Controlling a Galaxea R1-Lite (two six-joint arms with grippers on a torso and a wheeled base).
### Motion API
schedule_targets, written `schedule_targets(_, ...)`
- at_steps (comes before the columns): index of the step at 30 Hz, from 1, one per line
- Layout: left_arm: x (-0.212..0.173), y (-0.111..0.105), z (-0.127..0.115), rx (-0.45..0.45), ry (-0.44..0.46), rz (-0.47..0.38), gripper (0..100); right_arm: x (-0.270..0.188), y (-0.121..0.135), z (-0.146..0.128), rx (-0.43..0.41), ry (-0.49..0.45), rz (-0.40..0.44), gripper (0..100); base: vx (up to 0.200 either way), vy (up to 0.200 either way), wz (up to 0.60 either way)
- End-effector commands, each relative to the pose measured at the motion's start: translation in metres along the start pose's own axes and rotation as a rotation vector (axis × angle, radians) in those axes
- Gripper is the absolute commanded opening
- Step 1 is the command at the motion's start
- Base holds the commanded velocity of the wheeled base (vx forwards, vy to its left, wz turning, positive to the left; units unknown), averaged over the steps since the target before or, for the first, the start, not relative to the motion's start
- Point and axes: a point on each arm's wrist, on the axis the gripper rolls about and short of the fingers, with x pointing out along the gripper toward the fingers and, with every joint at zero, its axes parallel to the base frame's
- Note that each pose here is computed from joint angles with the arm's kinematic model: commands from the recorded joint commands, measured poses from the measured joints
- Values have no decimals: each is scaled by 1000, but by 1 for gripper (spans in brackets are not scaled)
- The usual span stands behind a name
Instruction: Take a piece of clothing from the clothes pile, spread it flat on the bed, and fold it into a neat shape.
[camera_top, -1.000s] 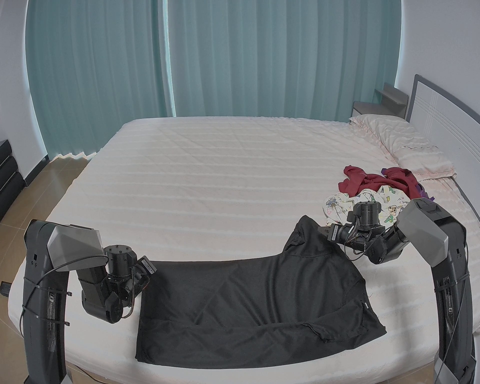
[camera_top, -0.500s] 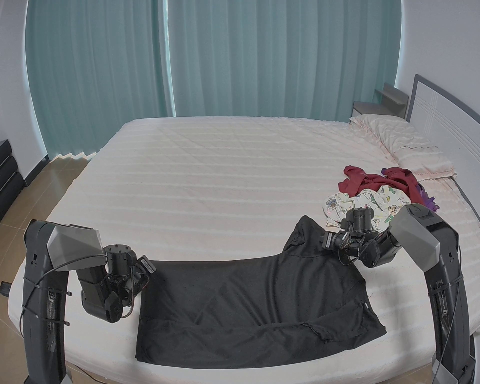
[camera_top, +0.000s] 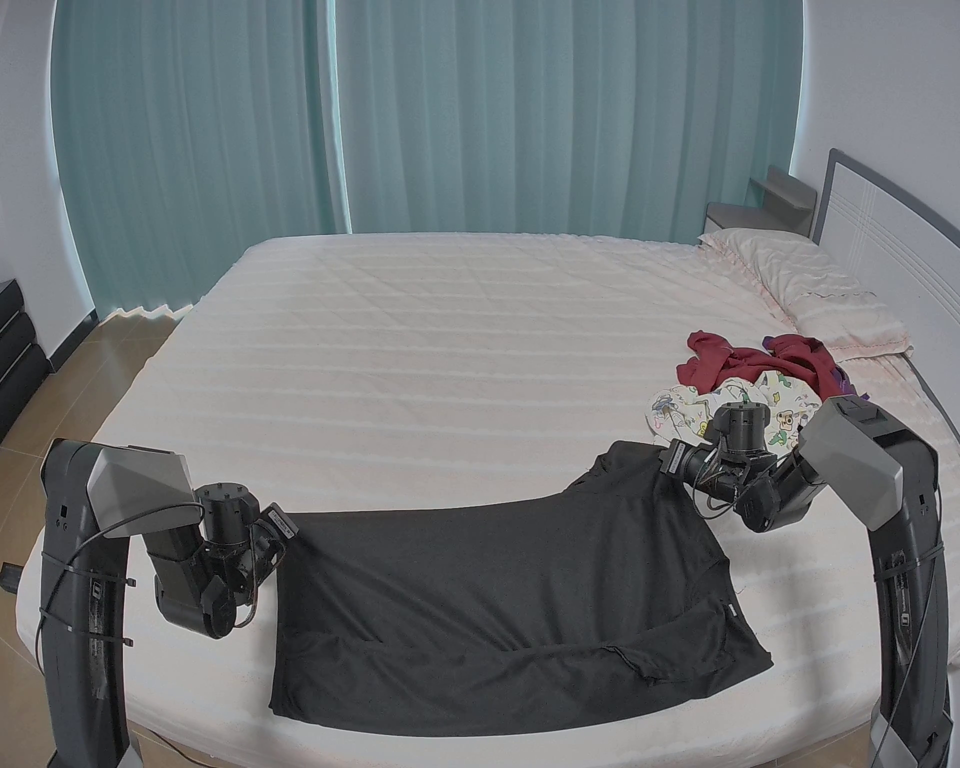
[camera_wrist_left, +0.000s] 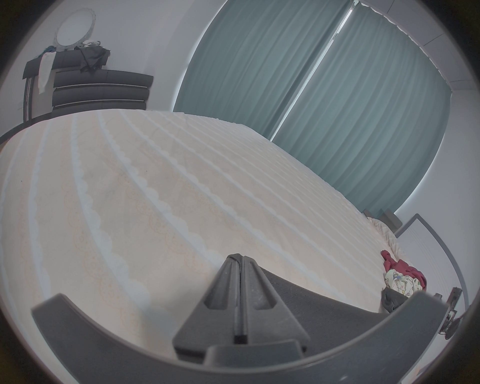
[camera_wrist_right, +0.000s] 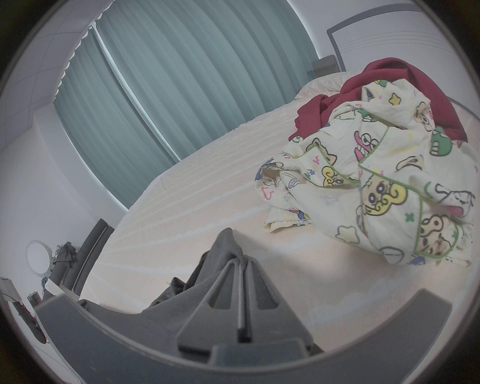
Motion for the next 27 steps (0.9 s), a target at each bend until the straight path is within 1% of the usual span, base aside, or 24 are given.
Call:
schedule_targets(1,2,2,1,-2,-6,3,0,-22,3,10,6,-19,4,0,0,0,0)
schedule_targets(2,3,1,1,-2,-7,2,0,-23,0,6,3,-12,-3,0,0,0,0)
schedule_targets(4,3,2,0,-2,-5,4,0,-26,-4,12,1,-38,1,0,0,0,0)
schedule_targets(8,3,1,2,-3,-9,-1,0,-30,-4,13,-4,-45,4,0,0,0,0)
schedule_targets(13,1,1,0,-1,-2,3,0,-42,0,11,2,-16,15,0,0,0,0)
schedule_targets(15,0,1,1,-1,-3,2,0,-45,1,12,2,-19,17,0,0,0,0)
schedule_targets(21,-4,-2,6,-2,-13,-6,0,-53,-1,14,6,-11,16,0,0,0,0)
schedule_targets(22,-7,-2,7,10,-8,-4,0,-59,-4,15,9,-3,14,0,0,0,0)
schedule_targets(26,-11,-2,9,19,-20,-24,0,-65,-6,18,18,0,24,0,0,0,0)
schedule_targets(27,-13,-4,8,17,-30,-51,0,-67,-10,22,23,-10,16,0,0,0,0)
